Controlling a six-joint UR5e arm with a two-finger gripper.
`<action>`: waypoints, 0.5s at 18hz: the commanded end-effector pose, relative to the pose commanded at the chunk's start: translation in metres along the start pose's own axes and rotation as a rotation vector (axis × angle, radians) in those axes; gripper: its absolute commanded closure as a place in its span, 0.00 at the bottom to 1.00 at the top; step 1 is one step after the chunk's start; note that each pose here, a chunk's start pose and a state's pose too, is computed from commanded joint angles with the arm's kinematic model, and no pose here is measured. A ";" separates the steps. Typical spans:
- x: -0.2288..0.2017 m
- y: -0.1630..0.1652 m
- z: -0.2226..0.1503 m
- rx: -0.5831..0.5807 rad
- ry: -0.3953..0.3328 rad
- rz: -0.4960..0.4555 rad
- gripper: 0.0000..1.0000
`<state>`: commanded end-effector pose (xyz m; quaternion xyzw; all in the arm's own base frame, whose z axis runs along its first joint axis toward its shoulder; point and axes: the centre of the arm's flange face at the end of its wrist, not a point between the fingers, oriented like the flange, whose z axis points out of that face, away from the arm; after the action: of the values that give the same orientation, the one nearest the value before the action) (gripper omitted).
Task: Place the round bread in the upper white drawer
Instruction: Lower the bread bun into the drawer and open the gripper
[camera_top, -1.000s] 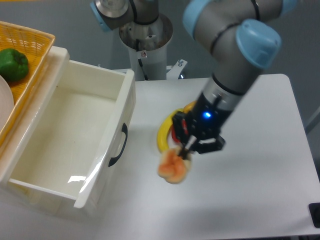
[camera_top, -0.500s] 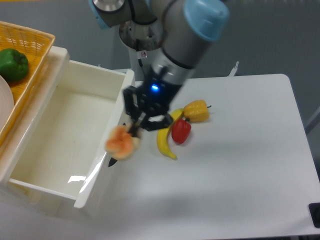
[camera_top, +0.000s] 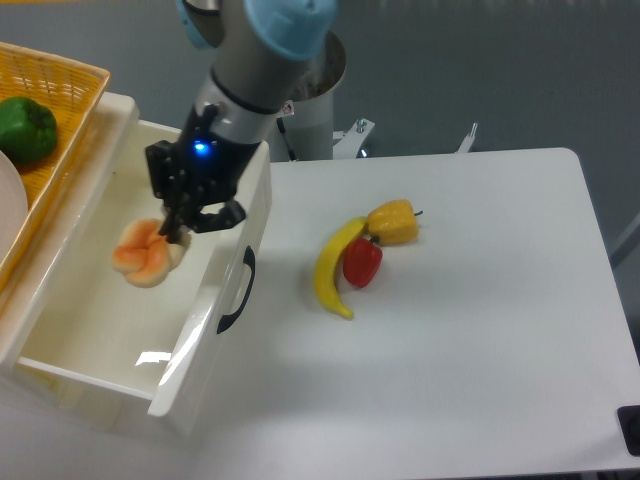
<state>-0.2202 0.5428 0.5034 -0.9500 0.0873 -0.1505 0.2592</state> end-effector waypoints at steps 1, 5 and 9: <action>0.001 0.000 0.001 0.000 0.001 0.006 0.79; 0.002 -0.002 0.003 0.003 -0.006 0.016 0.59; 0.001 -0.002 0.002 0.000 -0.015 0.016 0.00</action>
<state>-0.2179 0.5453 0.5030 -0.9503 0.0932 -0.1414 0.2613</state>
